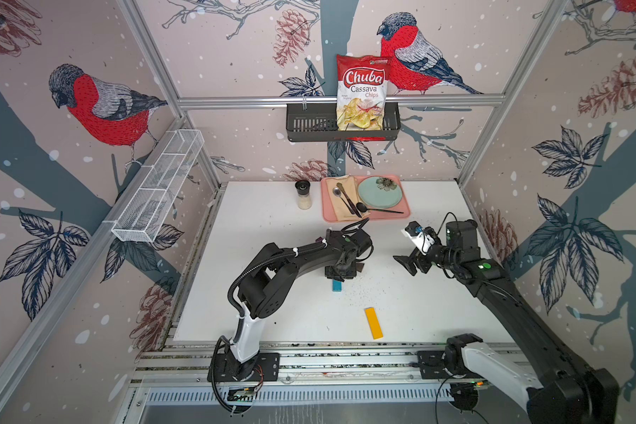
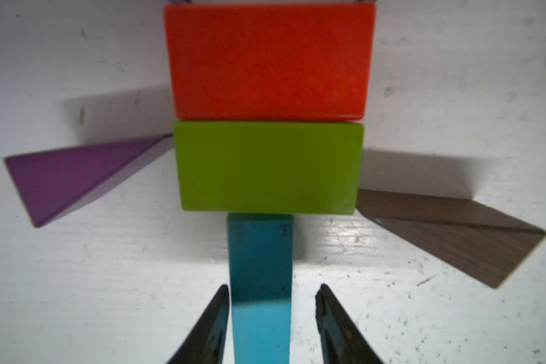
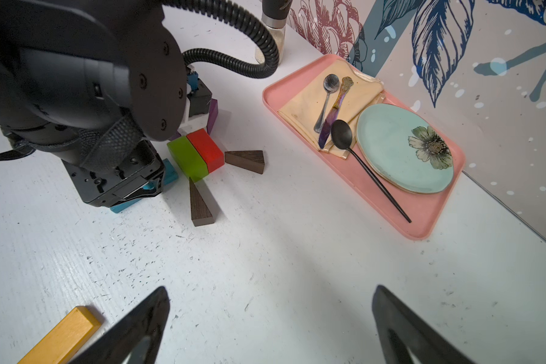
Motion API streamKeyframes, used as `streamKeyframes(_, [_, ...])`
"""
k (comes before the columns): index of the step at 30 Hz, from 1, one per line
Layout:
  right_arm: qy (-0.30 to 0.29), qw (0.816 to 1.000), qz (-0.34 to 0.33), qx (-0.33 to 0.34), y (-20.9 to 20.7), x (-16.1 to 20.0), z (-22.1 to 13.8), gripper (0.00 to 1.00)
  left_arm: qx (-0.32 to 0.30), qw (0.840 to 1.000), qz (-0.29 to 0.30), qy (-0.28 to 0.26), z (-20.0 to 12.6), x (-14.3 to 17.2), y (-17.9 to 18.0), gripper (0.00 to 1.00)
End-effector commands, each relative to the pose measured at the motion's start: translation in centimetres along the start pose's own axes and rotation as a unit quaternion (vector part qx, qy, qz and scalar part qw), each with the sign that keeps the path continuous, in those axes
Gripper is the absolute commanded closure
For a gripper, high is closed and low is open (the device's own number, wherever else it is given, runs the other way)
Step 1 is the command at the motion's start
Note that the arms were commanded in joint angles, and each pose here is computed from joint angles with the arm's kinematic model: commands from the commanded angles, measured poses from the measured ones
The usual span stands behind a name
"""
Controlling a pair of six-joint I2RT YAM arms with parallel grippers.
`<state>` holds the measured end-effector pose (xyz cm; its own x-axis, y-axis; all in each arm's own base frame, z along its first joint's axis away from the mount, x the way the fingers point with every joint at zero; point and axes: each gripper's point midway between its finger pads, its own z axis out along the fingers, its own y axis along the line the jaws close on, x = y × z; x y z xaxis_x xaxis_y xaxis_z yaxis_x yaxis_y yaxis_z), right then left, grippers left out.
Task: Assemble a small pinwheel with building blocks
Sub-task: Assemble the building block at the center of the board.
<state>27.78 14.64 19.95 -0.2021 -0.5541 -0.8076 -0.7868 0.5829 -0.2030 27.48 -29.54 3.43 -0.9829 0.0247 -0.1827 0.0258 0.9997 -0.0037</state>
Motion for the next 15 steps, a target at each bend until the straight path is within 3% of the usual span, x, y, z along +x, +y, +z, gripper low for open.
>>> streamKeyframes(1, [-0.011,1.000,-0.003,-0.003,0.1,-0.6,-0.2,0.00,-0.006,1.000,0.003,-0.003,0.1,-0.2,0.1,0.54])
streamKeyframes(8, [-0.011,1.000,-0.005,-0.001,0.1,-0.6,-0.2,0.00,-0.004,1.000,0.005,-0.014,-1.4,0.0,0.4,0.54])
streamKeyframes(15, [-0.011,1.000,-0.002,-0.002,0.2,-0.3,-0.1,0.00,-0.001,1.000,0.011,-0.005,-1.8,2.5,1.0,0.54])
